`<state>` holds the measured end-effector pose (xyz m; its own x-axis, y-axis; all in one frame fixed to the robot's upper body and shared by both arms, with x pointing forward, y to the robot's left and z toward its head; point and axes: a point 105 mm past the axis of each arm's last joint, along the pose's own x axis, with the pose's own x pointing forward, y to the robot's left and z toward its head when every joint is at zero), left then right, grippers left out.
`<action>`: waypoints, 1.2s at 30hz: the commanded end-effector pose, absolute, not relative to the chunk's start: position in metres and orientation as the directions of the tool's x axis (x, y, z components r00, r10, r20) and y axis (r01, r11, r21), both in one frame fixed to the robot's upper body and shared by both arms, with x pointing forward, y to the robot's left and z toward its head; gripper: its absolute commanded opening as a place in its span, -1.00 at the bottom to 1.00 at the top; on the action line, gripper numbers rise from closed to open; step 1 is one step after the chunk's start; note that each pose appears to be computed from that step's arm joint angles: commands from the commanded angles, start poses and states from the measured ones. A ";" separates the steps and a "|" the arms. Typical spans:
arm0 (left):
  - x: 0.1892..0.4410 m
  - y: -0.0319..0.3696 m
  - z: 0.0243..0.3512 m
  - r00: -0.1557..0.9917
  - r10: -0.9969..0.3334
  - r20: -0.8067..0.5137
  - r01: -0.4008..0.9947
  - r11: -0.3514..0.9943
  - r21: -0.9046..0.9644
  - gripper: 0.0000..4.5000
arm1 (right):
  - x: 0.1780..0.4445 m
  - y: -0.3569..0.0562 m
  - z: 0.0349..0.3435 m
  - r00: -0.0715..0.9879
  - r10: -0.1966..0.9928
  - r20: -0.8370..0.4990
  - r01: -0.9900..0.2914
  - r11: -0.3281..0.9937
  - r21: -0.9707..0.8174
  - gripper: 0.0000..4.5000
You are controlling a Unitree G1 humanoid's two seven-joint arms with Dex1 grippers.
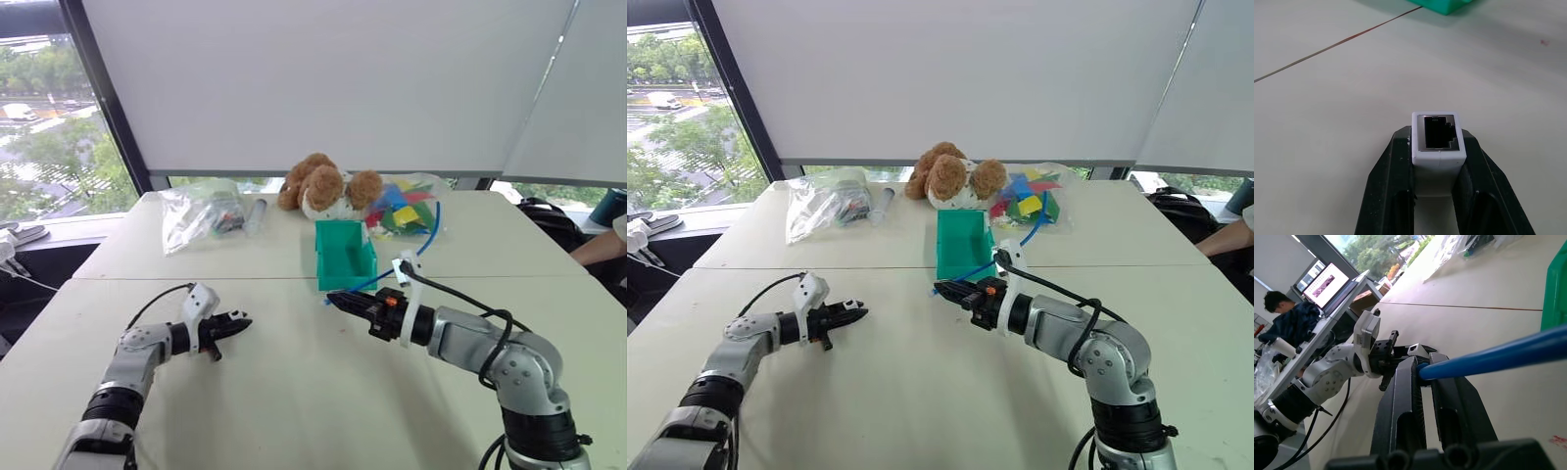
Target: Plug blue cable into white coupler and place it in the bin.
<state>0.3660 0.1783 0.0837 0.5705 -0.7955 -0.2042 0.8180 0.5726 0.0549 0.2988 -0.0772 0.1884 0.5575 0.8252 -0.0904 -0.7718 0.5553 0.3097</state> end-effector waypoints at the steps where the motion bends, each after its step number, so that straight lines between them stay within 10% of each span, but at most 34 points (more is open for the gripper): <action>1: 0.365 0.141 0.096 0.431 -0.883 -0.188 0.902 0.420 0.096 -0.82 | 0.290 -0.077 0.202 0.509 0.852 -0.123 -0.837 0.524 0.157 -1.00; 11: 0.340 0.044 0.092 -0.012 -0.957 -0.291 0.987 -0.057 0.149 -0.82 | 0.300 -0.096 0.187 0.427 0.803 -0.416 -0.896 0.315 -0.312 -1.00; 36: 0.338 0.016 0.063 -0.047 -0.914 -0.403 0.975 -0.129 0.179 -0.82 | 0.311 -0.080 0.152 0.320 0.781 -0.536 -0.928 0.144 -0.344 -1.00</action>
<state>0.3397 0.0156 0.0736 -0.0543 -0.9279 -0.3688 0.9696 -0.1372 0.2025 0.3096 -0.0835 0.1435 0.3154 0.7739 -0.5492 -0.9367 0.1609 -0.3111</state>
